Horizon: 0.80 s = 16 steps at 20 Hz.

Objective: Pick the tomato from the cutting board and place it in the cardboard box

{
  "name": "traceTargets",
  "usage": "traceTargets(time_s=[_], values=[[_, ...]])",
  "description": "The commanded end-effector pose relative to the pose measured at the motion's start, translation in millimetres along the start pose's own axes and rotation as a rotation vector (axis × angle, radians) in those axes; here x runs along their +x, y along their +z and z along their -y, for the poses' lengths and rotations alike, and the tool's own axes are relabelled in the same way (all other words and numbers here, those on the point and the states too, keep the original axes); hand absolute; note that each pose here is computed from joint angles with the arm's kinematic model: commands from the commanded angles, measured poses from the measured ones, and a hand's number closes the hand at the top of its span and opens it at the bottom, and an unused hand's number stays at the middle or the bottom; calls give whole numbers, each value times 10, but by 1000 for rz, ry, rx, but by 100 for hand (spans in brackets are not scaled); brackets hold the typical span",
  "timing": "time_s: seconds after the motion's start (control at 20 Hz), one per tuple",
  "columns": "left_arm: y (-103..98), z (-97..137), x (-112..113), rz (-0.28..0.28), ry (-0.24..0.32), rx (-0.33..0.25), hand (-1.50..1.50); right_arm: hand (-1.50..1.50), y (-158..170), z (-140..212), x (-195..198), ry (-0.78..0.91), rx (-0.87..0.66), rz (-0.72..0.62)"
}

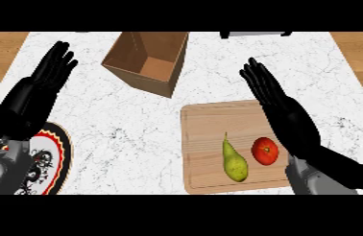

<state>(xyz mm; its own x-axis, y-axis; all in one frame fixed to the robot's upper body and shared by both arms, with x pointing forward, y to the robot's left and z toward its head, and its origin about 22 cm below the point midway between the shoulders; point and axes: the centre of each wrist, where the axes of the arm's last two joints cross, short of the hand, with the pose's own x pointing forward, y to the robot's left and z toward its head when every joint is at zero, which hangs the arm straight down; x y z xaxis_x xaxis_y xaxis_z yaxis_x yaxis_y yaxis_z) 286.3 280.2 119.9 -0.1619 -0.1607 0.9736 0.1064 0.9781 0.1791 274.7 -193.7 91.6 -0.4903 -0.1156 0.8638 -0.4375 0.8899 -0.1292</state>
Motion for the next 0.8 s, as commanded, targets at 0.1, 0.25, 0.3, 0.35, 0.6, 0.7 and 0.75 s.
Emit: traceTargets(time_s=[0.1,0.25,0.3,0.35,0.6,0.7,0.75], values=[[-7,52,-141,23,-133,-79,0,-150,-18,957,492,62,42,40],[21,66,-161,104,-259,-97,0,-150,-66,1441,928,130,120,78],[86,103,-215,41,-202,-119,0,-150,-42,1510,1058,504,199,-115],[54,143,-283,49,-198,-132,0,-150,100,1733,994,434,176,-137],[90,238,-441,65,-187,-163,0,-150,576,1939,560,414,303,-30],[32,199,-368,68,-214,-176,0,-150,505,2108,775,481,395,9],[20,215,-442,64,-213,-161,0,-150,446,2002,700,532,433,29]])
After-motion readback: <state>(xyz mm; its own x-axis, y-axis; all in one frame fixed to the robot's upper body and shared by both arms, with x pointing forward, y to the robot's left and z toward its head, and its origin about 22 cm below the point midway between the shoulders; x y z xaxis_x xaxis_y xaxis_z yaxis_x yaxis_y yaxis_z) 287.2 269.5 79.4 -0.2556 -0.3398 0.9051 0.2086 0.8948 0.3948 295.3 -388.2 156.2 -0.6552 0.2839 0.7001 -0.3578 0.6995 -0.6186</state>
